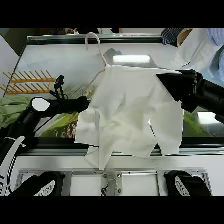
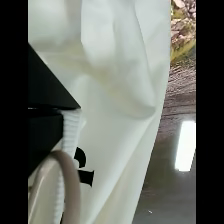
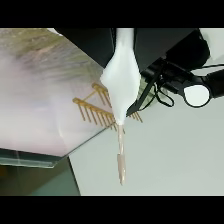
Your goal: Fold the clothes and pants, and hang the long-sleeved shirts on hangers.
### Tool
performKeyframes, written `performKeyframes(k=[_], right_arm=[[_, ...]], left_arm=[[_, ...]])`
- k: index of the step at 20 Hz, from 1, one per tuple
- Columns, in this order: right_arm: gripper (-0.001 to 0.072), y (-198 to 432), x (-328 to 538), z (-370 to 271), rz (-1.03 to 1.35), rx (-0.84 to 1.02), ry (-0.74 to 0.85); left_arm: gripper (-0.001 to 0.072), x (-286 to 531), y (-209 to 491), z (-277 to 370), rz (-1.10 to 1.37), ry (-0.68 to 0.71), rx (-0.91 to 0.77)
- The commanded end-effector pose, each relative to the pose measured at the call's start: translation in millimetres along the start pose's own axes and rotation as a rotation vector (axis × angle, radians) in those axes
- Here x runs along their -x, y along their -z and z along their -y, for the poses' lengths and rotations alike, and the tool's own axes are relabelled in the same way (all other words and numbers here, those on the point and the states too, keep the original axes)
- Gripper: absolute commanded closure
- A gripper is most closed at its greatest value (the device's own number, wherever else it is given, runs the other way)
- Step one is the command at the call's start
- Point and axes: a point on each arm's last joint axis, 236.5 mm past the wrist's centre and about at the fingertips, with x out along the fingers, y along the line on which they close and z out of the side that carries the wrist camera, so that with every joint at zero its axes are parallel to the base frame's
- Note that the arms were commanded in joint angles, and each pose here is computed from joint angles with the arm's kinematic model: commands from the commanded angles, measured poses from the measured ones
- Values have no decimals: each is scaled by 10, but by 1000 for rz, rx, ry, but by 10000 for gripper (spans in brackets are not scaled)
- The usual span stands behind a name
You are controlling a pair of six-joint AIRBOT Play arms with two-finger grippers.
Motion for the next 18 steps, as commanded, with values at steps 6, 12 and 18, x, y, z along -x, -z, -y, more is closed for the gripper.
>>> performKeyframes(k=[6, 12, 18], right_arm=[[683, 363, 27, -14, -155, 7, -6], [683, 521, 59, 74, -223, 33, 29], [684, 642, 97, 186, -279, 63, 71]], left_arm=[[689, 341, -491, -40, 98, -2, -4], [689, 553, -661, 13, 114, 4, -61], [689, 561, -564, -104, 68, -37, -80]])
